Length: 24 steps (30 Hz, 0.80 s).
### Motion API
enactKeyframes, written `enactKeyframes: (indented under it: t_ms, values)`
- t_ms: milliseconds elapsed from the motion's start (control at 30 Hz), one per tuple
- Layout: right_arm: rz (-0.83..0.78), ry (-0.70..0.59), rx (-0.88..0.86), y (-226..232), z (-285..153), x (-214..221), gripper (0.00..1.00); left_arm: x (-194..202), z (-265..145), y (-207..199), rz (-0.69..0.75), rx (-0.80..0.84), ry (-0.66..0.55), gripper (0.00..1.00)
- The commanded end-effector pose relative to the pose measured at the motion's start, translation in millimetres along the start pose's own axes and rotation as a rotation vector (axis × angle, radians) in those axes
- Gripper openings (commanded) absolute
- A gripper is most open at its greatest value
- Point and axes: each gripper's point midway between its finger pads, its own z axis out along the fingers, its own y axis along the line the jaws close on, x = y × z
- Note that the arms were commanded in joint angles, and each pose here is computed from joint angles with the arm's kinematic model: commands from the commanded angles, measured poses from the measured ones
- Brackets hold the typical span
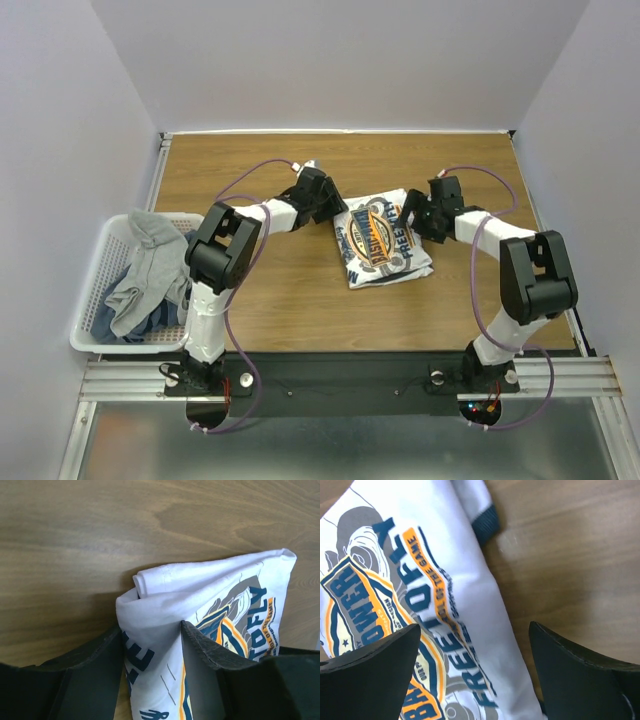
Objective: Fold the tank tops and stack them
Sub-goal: Neatly place the folded tank top to the corner
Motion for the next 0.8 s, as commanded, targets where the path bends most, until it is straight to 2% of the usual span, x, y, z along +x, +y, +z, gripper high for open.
enactKeyframes:
  t_ms: [0,100,233,267,300,367,467,500,600,700,733,767]
  values:
    - [-0.046,-0.013,-0.053,15,11,-14,0.92,-5,6,-5,0.052,-0.001,0.03,0.58]
    - [-0.065,0.015,-0.047,11,18,-6,0.82,-16,4,-10,0.065,0.002,0.011,0.58]
    - [-0.082,0.034,-0.002,3,26,-4,0.61,-36,-10,-22,0.088,0.014,-0.03,0.62]
    - [-0.085,0.036,0.015,0,29,-4,0.47,-43,-14,-24,0.098,0.012,-0.046,0.63]
    - [-0.089,0.042,0.025,0,32,-6,0.36,-53,-24,-31,0.1,0.017,-0.065,0.65]
    - [-0.095,0.044,0.044,-2,35,-8,0.21,-69,-38,-39,0.107,0.014,-0.105,0.65]
    - [-0.116,0.031,0.118,-13,42,-17,0.04,-92,-75,-58,0.115,0.031,-0.164,0.65]
    - [-0.125,0.026,0.141,-16,43,-20,0.01,-97,-86,-65,0.118,0.045,-0.182,0.65]
    - [-0.156,-0.007,0.228,-28,51,-48,0.0,-109,-149,-96,0.134,0.148,-0.249,0.65]
    - [-0.16,-0.036,0.282,-39,64,-79,0.0,-102,-179,-91,0.164,0.162,-0.262,0.66]
    - [-0.138,-0.047,0.311,-53,66,-91,0.0,-107,-204,-99,0.183,0.195,-0.303,0.66]
    - [-0.119,-0.065,0.309,-54,75,-108,0.01,-98,-208,-88,0.188,0.182,-0.292,0.67]
